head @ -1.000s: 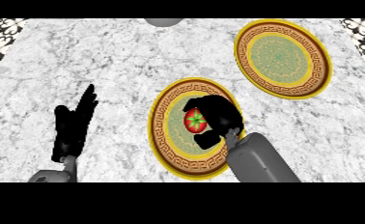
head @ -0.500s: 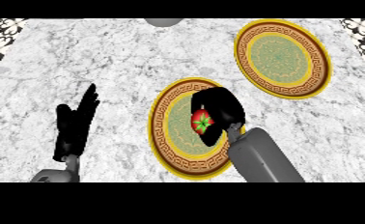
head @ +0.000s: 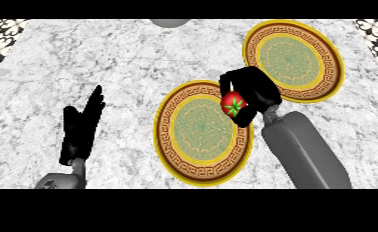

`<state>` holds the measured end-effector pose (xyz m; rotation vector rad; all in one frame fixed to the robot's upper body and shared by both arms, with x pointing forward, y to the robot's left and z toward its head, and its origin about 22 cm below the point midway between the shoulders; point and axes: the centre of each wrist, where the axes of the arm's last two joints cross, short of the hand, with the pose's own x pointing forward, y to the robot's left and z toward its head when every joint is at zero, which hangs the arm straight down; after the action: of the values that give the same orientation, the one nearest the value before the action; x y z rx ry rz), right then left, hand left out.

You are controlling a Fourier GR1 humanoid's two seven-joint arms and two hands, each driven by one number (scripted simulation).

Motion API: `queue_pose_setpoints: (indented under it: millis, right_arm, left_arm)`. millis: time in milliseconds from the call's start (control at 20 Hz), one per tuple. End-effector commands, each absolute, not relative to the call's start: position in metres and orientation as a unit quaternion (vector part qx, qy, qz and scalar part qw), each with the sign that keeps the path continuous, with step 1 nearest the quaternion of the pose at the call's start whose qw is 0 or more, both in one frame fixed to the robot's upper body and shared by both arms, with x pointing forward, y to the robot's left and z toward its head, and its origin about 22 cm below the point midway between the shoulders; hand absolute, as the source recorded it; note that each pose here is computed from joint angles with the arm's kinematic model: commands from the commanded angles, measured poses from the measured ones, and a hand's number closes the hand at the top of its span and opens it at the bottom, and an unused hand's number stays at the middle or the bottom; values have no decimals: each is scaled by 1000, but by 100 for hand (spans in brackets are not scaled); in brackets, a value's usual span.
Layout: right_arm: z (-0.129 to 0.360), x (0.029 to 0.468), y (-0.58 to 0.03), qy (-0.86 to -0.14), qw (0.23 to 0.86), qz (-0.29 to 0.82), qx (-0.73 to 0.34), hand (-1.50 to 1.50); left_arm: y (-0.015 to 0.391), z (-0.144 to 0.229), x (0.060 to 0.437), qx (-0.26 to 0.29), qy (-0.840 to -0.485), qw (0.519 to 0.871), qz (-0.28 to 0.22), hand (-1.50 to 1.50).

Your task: Pick the tomato from the plate and place it in the plate

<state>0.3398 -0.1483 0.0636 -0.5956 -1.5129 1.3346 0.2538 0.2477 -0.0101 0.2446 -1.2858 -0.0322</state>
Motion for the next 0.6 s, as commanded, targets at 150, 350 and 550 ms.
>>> queue_pose_setpoints:
  millis: [150,350,550]
  right_arm:
    - [114,344,-189,-710,450,466,-277,150]
    - [141,341,-204,-741,427,375,-358,150]
    - [144,349,-214,-722,466,344,-377,150]
  left_arm:
    - [254,-18,243,113,-598,794,-7,0]
    - [253,-18,239,115,-596,795,-10,0]
    - [246,-24,242,123,-599,791,-14,0]
